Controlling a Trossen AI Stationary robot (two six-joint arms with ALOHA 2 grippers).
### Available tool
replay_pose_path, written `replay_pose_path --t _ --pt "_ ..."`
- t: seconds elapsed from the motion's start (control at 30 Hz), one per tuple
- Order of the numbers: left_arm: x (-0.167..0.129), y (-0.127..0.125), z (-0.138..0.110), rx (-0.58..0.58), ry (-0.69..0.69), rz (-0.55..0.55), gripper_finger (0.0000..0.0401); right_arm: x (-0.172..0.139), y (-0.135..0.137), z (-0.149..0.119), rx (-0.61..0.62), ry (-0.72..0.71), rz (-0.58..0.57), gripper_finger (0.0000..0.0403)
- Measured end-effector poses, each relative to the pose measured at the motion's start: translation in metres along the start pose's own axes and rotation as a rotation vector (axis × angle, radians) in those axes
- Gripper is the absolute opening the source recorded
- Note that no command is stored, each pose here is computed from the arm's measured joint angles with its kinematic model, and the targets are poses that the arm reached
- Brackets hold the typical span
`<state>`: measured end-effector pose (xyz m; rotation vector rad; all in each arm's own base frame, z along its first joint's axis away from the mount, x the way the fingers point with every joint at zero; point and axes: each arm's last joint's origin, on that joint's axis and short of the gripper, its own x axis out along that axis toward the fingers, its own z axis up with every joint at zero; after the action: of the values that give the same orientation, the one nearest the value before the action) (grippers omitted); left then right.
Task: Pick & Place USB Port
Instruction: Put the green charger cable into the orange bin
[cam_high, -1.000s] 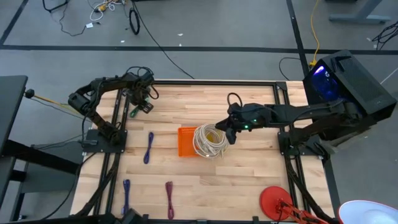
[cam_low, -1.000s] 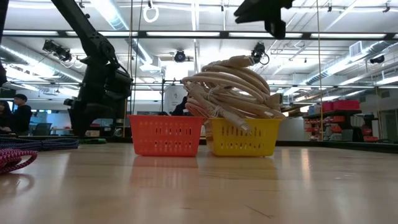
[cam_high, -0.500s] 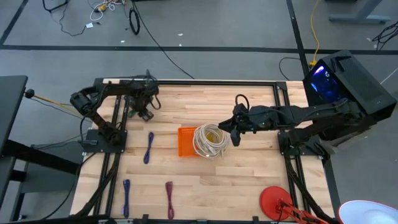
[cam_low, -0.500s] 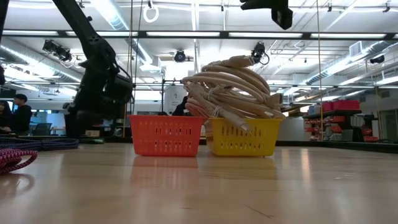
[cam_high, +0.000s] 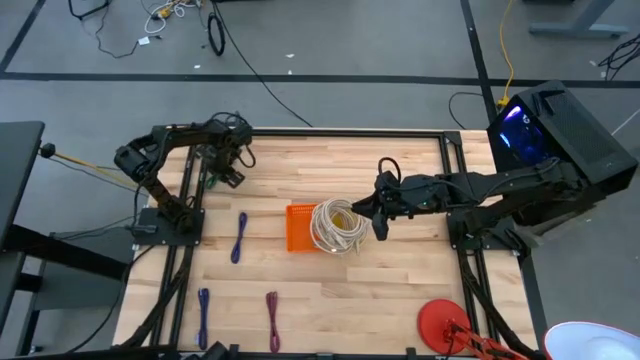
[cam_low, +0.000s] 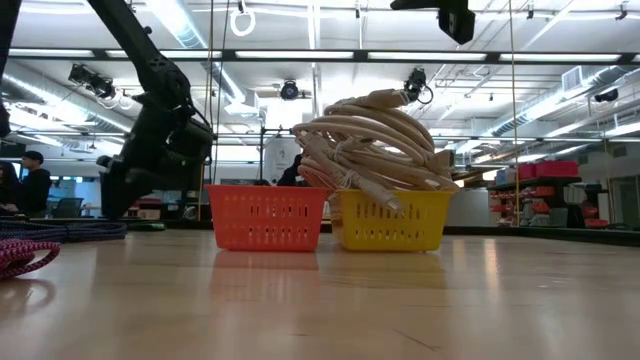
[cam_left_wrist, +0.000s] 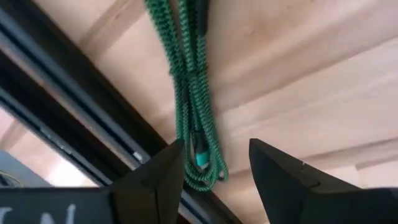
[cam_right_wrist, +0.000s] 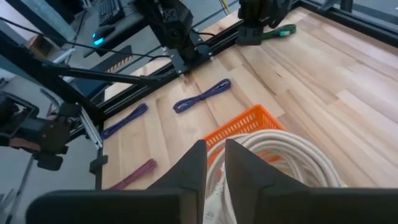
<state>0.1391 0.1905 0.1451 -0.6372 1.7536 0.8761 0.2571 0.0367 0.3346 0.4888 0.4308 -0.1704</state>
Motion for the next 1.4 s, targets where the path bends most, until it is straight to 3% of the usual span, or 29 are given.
replay_pose_path --t 0.3,0.7,0.87,1.03,1.2,1.4 --pt "0.018 -0.013 -0.002 0.11 0.141 0.119 0.0145 -0.001 0.004 -0.002 0.004 -0.008 -0.004 0.0061" --pt "0.026 -0.027 -0.006 0.149 0.111 0.127 0.0017 -0.002 0.007 -0.005 0.003 -0.013 -0.009 0.0061" --pt "0.022 -0.026 -0.007 0.176 0.104 0.123 0.0006 -0.002 0.007 -0.005 -0.011 -0.014 -0.01 0.0061" --pt "0.01 -0.024 -0.005 0.143 0.05 0.031 0.0004 -0.002 0.007 -0.005 -0.024 -0.012 -0.012 0.0061" --pt "-0.031 -0.021 -0.002 0.098 -0.072 -0.069 0.0002 -0.002 0.006 -0.004 -0.051 -0.027 -0.041 0.0061" --pt "-0.096 -0.023 -0.017 0.009 -0.282 -0.384 0.0001 -0.001 0.0 -0.001 -0.065 -0.039 -0.074 0.0061"
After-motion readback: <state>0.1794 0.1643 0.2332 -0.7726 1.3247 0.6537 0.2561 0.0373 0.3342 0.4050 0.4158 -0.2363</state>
